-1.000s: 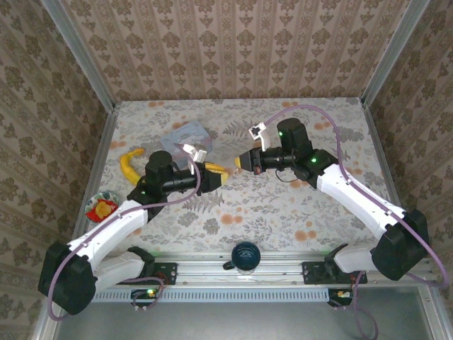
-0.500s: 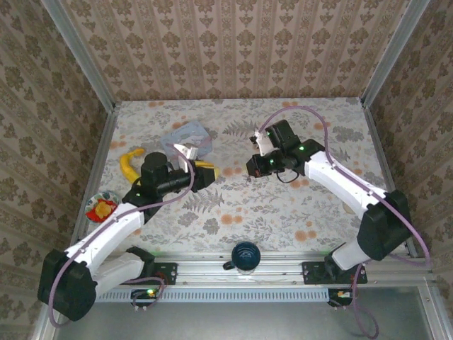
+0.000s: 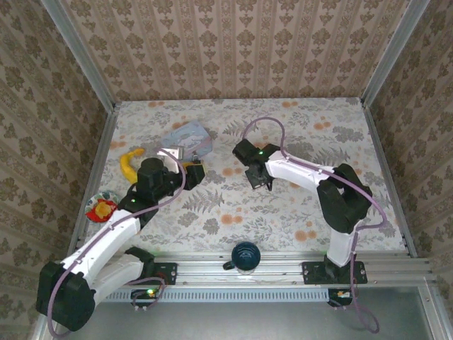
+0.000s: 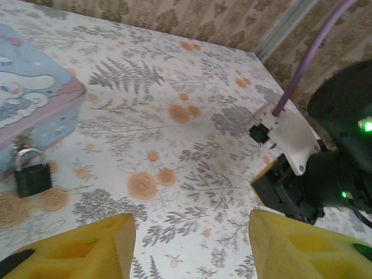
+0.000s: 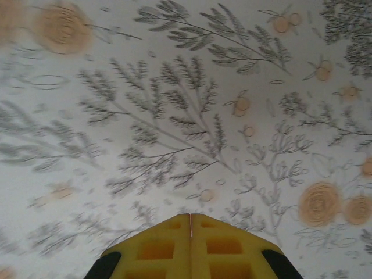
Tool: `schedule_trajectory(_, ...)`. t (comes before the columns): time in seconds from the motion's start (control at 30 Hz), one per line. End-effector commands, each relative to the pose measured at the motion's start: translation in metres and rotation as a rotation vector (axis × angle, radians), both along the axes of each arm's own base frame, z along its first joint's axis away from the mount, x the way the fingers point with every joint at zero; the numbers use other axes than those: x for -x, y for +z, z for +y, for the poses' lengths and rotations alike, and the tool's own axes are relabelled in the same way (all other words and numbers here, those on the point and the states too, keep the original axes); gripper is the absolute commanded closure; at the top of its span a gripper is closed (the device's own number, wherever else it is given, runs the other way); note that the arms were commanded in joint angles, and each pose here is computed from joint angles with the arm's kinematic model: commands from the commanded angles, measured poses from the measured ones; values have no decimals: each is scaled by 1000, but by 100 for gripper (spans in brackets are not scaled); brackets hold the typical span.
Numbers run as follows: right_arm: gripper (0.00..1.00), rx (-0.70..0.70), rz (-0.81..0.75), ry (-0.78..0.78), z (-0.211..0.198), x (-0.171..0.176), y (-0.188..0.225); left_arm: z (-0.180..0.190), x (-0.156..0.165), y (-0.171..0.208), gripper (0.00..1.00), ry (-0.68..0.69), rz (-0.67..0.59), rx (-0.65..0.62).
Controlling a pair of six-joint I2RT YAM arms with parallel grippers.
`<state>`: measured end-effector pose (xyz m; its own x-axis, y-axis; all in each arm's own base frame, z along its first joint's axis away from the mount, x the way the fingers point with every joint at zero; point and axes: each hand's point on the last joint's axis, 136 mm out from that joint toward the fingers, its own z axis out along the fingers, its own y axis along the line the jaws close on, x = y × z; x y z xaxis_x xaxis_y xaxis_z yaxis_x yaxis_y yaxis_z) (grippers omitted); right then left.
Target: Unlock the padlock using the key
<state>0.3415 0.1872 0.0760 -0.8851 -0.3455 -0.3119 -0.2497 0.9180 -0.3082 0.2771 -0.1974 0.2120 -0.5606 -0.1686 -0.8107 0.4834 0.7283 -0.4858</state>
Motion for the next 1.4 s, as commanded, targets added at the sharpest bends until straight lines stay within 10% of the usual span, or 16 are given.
schedule_trajectory(0.0, 100, 121, -139, -48, -17, -20, 19, 13, -2, -2, 46, 69, 7, 1)
schedule_trajectory(0.93, 100, 240, -175, -13, 21, -20, -38, 40, -7, 3, 46, 166, -24, 13)
schedule_trajectory(1.37, 74, 188, -136, 15, 52, 0, -46, 42, -9, 2, 47, 175, -29, 14)
